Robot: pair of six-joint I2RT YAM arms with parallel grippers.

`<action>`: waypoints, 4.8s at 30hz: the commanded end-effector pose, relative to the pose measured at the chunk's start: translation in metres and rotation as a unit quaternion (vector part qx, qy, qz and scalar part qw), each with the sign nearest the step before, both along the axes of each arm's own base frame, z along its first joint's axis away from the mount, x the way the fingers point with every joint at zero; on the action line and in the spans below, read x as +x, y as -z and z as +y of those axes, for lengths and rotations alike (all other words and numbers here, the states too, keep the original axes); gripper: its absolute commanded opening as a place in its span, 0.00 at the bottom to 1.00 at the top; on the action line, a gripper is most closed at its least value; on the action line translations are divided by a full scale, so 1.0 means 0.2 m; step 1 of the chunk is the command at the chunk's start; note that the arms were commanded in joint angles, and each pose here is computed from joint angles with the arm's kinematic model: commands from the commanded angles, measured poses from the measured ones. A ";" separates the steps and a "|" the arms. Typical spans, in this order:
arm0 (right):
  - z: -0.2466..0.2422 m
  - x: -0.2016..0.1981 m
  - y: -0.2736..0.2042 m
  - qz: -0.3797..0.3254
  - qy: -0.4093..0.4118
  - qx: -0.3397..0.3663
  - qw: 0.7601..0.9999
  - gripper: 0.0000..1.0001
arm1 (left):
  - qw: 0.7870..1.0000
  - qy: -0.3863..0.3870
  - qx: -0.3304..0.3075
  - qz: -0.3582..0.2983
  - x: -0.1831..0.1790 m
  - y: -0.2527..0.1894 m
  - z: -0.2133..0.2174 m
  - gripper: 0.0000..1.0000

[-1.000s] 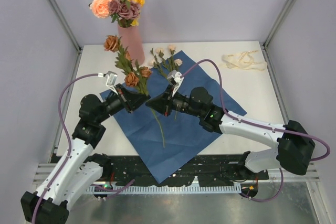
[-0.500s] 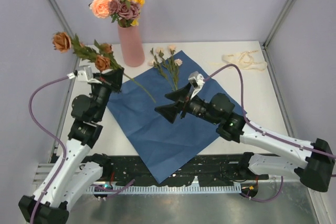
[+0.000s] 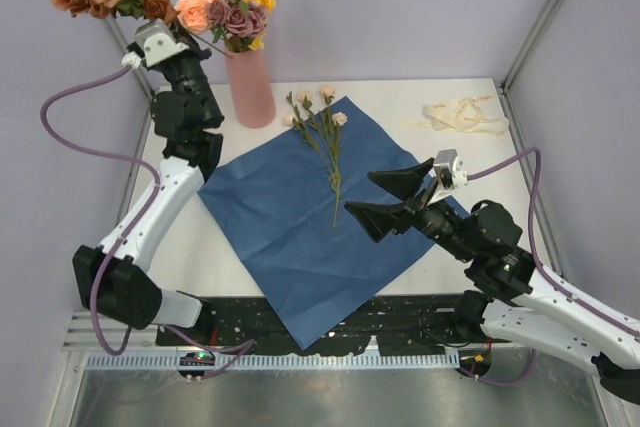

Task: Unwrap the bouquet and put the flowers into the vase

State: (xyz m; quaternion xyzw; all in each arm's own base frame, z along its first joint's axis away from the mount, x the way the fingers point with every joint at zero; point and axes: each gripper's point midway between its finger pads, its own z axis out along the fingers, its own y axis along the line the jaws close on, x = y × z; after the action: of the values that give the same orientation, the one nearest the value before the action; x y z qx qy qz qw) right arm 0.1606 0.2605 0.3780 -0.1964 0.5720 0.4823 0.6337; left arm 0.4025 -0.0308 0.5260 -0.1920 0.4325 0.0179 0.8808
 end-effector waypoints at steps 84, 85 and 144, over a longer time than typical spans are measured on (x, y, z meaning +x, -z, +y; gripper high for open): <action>-0.07 0.16 0.06 0.110 0.099 0.012 0.989 0.95 | 0.949 0.237 0.073 0.194 0.44 0.82 -0.23 1.00; -0.07 0.18 0.08 0.118 0.104 0.011 0.988 0.95 | 0.948 0.239 0.069 0.197 0.41 0.84 -0.23 1.00; 0.18 1.02 1.75 0.383 0.279 -0.402 0.783 0.36 | 0.851 0.408 0.075 0.322 -0.98 1.27 -0.35 1.00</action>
State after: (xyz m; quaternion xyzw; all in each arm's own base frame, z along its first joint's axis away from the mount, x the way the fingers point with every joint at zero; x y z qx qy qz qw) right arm 0.3605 0.2913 0.0236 -0.0738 0.9386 0.0456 0.3338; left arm 0.2074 -0.1023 0.2593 0.0779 0.7400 -0.2575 0.6164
